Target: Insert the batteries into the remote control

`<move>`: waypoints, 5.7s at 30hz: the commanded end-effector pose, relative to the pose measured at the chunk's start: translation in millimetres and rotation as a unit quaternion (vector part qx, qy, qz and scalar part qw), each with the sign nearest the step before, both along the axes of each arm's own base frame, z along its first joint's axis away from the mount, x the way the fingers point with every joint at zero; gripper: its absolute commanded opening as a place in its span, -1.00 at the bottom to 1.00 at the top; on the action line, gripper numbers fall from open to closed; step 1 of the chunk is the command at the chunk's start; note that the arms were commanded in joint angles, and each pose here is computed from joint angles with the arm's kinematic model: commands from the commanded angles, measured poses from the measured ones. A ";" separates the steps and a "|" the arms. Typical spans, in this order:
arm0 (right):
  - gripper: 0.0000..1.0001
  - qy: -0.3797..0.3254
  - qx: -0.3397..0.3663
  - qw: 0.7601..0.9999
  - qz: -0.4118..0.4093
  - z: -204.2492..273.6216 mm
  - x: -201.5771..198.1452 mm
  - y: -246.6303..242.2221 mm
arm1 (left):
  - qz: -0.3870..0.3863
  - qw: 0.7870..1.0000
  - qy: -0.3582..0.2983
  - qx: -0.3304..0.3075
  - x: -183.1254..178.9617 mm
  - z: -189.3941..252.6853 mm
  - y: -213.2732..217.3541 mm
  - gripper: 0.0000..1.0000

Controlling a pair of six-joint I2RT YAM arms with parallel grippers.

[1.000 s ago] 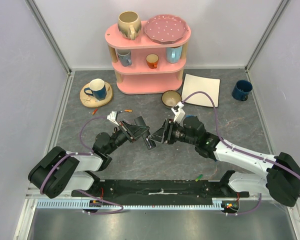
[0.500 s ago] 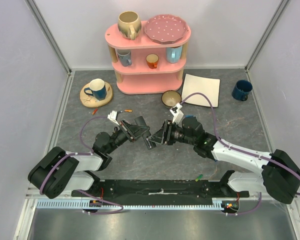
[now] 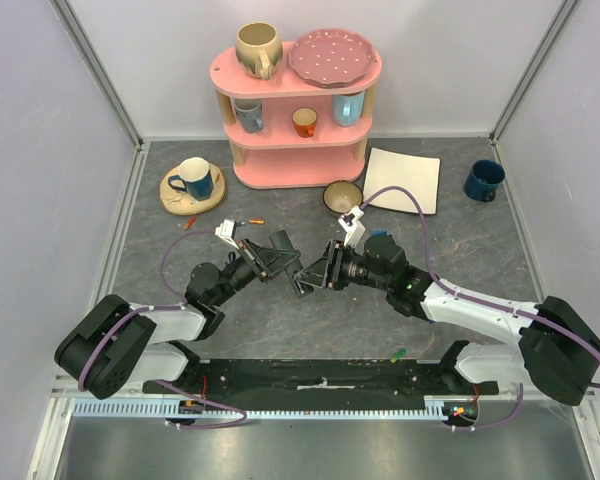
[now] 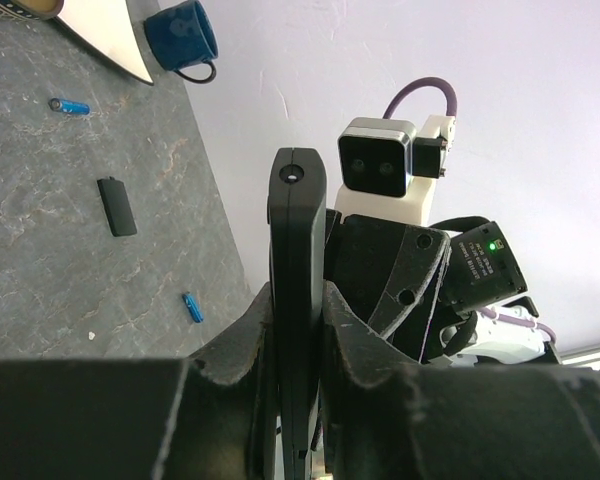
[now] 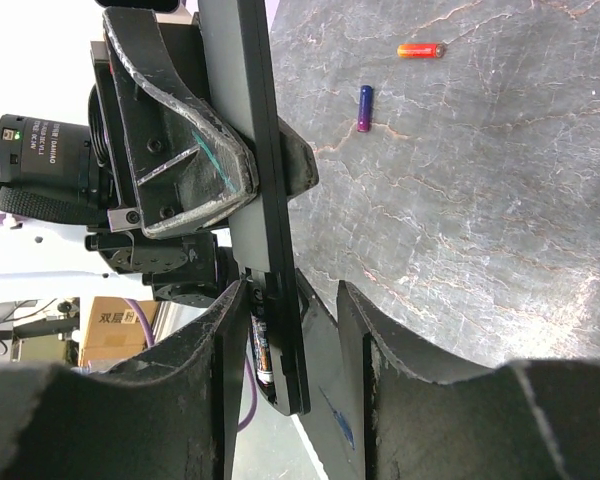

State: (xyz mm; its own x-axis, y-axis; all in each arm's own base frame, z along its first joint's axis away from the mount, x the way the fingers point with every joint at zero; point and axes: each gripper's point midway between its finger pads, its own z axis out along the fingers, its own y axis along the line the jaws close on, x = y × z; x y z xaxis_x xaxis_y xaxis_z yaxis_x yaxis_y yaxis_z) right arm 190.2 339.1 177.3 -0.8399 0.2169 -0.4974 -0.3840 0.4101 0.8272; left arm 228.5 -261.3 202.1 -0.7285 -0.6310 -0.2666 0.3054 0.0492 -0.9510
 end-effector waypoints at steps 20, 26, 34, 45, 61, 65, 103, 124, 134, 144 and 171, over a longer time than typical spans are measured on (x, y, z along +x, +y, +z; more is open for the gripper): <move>0.32 -0.041 0.019 0.999 -0.009 52.5 3.6 -13.1 | 0.004 0.984 -0.153 -0.097 -21.0 78.0 14.5 -0.96; 0.36 -0.069 0.007 0.997 -0.027 71.0 7.8 -29.9 | 0.004 0.984 -0.150 -0.094 -21.0 75.5 14.4 -0.96; 0.28 -0.050 -0.023 0.998 0.002 28.2 -2.1 -30.1 | -0.006 0.984 -0.148 -0.096 -23.6 76.5 12.7 -0.96; 0.22 -0.030 0.024 0.999 0.039 18.3 -7.6 -12.4 | -0.028 0.984 -0.148 -0.093 -24.0 77.5 5.3 -0.96; 0.19 -0.030 0.040 0.998 0.047 18.1 -4.9 -4.7 | -0.033 0.984 -0.151 -0.089 -24.0 77.9 2.9 -0.96; 0.30 -0.056 -0.015 0.998 0.031 21.6 0.1 -18.2 | -0.024 0.985 -0.149 -0.083 -24.1 72.9 6.1 -0.96; 0.58 -0.036 -0.483 0.832 -0.270 -117.9 190.4 -203.5 | 0.005 0.992 -0.128 -0.006 -66.0 27.2 40.9 -0.96; 0.48 -0.009 -0.498 0.823 -0.274 -158.3 217.3 -203.8 | 0.014 0.992 -0.121 0.014 -65.4 11.1 43.8 -0.96; 0.36 -0.001 -0.498 0.824 -0.272 -163.5 207.4 -210.1 | 0.016 0.993 -0.118 0.016 -64.6 10.0 44.2 -0.96; 0.05 0.007 -0.500 0.823 -0.269 -169.7 197.1 -215.0 | 0.015 0.993 -0.117 0.014 -65.6 9.8 44.5 -0.96; -0.23 -0.063 -0.419 0.875 -0.233 -111.3 105.8 -147.7 | 0.019 0.993 -0.112 0.024 -62.4 4.5 43.7 -0.96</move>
State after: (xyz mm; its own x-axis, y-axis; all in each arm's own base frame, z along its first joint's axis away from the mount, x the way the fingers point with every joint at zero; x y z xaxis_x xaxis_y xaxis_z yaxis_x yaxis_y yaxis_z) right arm 305.9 194.2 64.6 -0.6890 0.0170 -0.7245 -0.1015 0.9876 0.1196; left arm 167.7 -220.7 251.8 -0.6175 -0.6579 -0.4311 0.5433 0.0396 -0.8386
